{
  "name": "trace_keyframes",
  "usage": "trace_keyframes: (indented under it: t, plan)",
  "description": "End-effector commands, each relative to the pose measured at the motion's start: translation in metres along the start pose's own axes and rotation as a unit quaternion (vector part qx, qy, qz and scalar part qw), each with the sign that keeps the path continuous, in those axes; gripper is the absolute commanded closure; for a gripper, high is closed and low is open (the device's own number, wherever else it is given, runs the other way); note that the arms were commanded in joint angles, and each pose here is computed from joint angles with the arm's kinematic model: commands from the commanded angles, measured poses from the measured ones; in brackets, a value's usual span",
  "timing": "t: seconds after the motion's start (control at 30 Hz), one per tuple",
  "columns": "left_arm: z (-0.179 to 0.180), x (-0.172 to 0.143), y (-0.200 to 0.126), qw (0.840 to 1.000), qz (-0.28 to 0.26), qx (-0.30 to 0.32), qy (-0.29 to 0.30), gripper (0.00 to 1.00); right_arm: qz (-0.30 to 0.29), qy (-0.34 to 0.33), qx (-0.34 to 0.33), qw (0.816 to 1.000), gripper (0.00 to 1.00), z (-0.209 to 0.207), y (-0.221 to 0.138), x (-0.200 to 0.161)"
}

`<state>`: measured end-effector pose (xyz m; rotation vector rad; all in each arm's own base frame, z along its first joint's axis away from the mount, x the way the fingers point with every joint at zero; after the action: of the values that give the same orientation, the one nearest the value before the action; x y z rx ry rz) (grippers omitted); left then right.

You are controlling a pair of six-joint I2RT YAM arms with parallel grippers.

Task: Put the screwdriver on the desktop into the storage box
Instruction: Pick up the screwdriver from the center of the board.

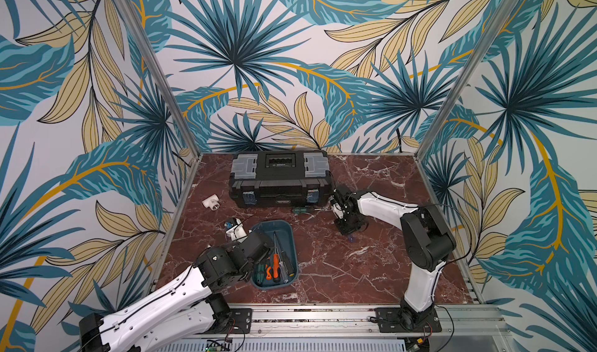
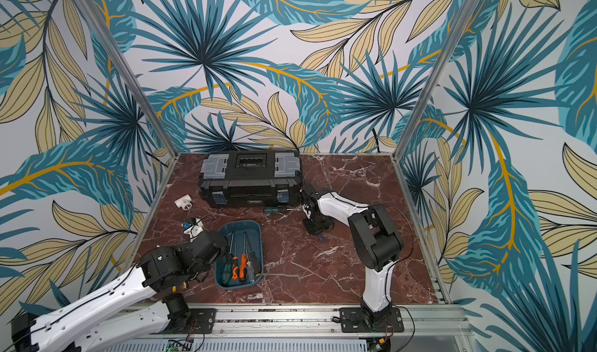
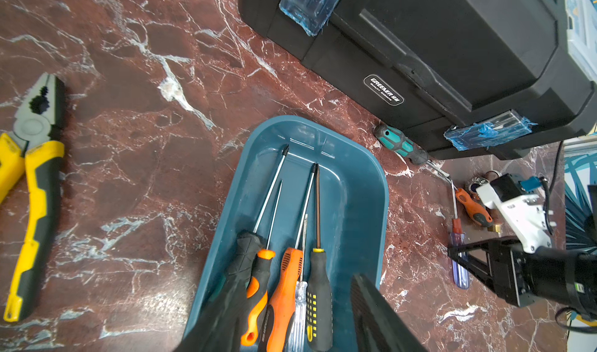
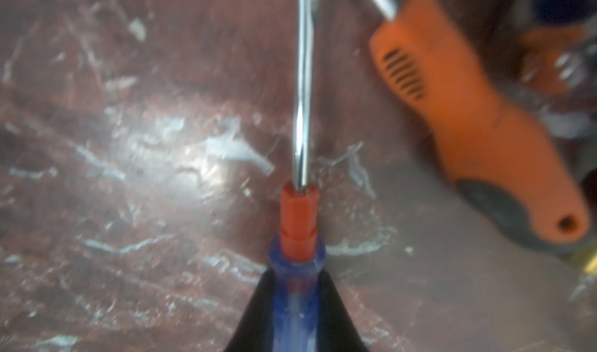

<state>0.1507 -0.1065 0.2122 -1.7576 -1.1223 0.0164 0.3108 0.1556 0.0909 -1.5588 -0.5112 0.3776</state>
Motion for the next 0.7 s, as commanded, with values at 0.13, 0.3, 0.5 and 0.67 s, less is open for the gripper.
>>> trace_keyframes:
  t: [0.13,0.3,0.5,0.67]
  plan:
    - [0.006,-0.006,0.010,1.000,0.004,0.008,-0.011,0.43,-0.051,-0.003,0.062,0.997,0.86,0.024,-0.035,-0.016]
    - [0.005,-0.008,0.014,1.000,0.002,0.003,-0.017,0.43,-0.071,0.001,0.091,0.993,0.87,0.044,-0.054,-0.031]
    - [0.002,-0.008,0.016,1.000,0.002,0.001,-0.017,0.43,-0.104,0.018,0.134,0.985,0.89,0.079,-0.076,-0.042]
    - [0.004,-0.007,0.015,1.000,0.001,0.004,-0.019,0.43,-0.140,0.040,0.182,0.973,0.90,0.115,-0.094,-0.040]
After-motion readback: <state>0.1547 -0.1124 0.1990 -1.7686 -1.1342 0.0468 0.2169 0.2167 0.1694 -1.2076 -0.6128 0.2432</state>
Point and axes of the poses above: each gripper's point midway between its finger pads, its own y axis out along the fingers, its own z axis along the line the jaws close on, x = y × z, the point moved 7 cm from there along -y, back along the fingers, and after that the axes turned 7 degrees about -y, right-handed, at the moved point
